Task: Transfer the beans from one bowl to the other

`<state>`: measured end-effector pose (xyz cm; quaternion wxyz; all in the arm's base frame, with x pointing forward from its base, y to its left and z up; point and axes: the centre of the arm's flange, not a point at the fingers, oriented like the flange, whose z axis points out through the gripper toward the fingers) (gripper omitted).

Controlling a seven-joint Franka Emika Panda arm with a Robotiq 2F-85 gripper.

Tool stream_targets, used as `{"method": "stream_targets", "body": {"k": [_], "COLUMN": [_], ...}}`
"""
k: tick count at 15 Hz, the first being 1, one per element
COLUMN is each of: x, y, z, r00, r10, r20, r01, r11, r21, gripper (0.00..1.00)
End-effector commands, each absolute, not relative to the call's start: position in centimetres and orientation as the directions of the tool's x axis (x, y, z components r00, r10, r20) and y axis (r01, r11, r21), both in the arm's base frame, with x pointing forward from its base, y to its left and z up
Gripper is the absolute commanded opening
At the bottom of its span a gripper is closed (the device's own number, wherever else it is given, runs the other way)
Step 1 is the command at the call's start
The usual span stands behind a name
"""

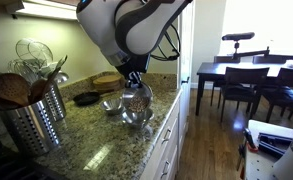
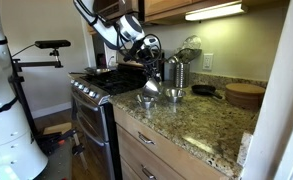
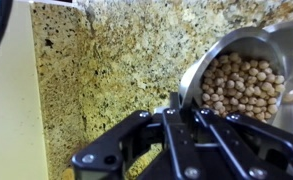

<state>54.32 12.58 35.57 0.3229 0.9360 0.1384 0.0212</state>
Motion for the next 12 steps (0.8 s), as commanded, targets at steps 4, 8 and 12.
{"method": "stream_targets", "body": {"k": [4, 8, 12], "x": [53.5, 52.5, 51.9], "y": [14.6, 15.8, 16.7], "z": [35.0, 34.8, 34.9], "r00": [0.967, 0.968, 0.969], "r10": [0.245, 0.238, 0.23], "r20": [-0.064, -0.077, -0.091], "r01": [0.214, 0.209, 0.206], "r11": [-0.655, -0.6, -0.547], "r21": [0.724, 0.772, 0.811], "gripper": [0.08, 0.08, 0.08]}}
